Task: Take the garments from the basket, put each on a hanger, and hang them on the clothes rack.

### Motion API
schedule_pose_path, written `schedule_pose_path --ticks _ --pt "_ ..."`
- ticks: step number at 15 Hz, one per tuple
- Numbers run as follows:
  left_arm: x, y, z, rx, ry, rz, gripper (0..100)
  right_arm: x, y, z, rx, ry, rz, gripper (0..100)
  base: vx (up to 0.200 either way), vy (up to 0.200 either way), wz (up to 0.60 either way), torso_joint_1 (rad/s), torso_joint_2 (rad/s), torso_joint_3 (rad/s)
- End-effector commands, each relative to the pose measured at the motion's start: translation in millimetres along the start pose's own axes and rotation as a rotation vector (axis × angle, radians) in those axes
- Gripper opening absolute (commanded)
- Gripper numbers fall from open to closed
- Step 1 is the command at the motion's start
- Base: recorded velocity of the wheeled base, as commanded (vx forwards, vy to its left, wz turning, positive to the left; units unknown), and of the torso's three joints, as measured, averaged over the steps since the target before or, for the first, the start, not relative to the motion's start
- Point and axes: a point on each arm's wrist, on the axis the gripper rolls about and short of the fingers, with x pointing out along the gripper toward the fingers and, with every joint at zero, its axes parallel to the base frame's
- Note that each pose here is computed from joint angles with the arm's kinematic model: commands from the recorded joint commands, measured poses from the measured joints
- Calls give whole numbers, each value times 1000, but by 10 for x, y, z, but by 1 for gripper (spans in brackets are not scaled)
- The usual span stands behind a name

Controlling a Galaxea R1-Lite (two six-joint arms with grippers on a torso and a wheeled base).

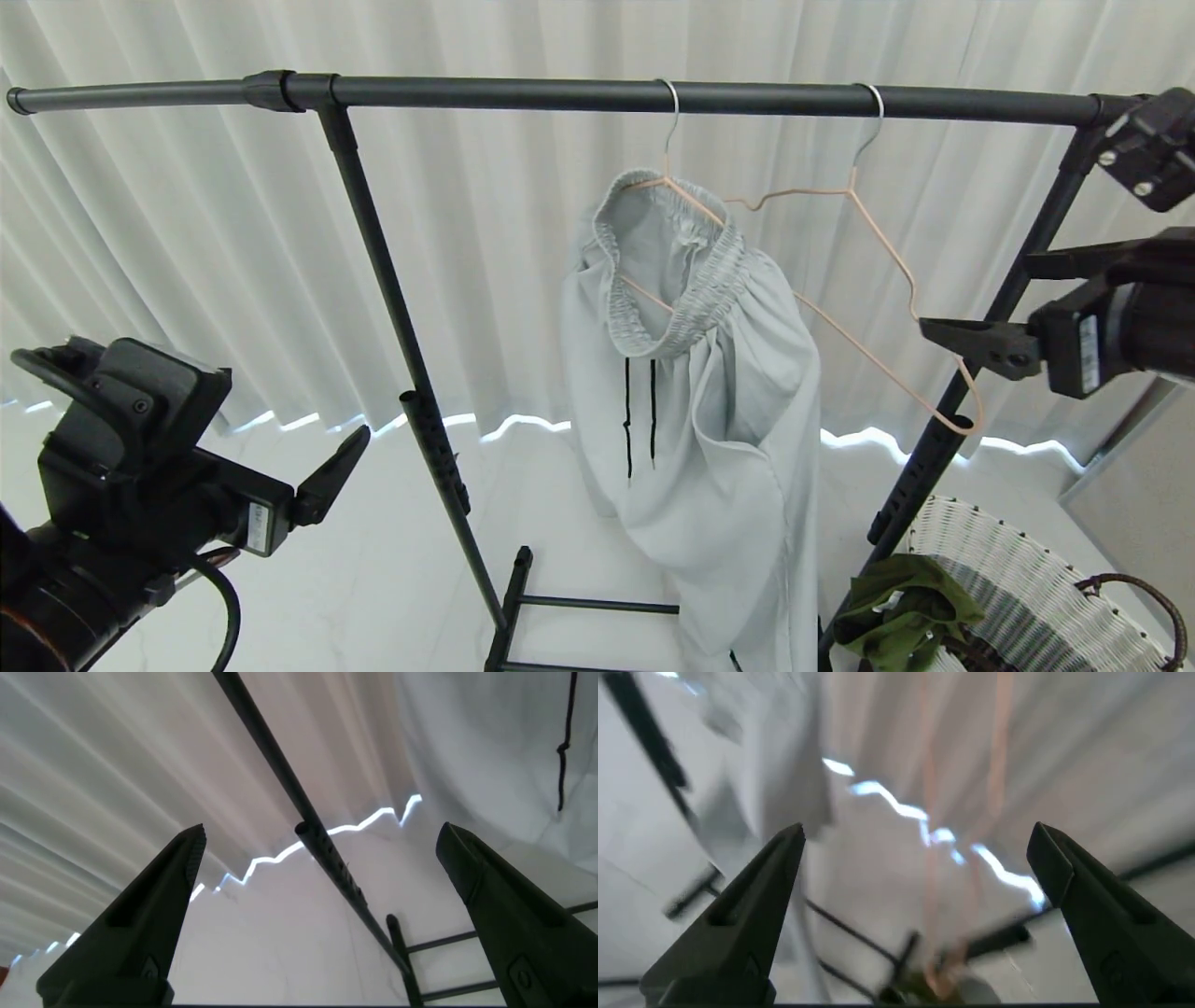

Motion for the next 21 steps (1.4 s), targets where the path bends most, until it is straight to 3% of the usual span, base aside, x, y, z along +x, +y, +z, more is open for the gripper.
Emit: schedule_pose_path --ticks 1,6,10,14,21 --pt "-55 8 -19 11 -4 6 100 -324 -204 -54 17 -2 -94 100 -200 0 0 -2 2 2" --pt "-85 9 -30 12 -7 8 100 -530 -417 -277 14 142 -235 100 -200 0 0 4 1 2" --pt "-85 9 -30 13 -7 8 100 -656 -510 -638 -96 259 -350 100 -200 0 0 -1 4 1" --pt "-90 2 -23 10 -14 -2 100 -654 -505 -781 -95 258 -393 100 0 0 0 0 0 0" --pt "-141 -11 -61 10 -11 -7 100 -657 -504 -782 -123 263 -392 100 0 0 0 0 0 0"
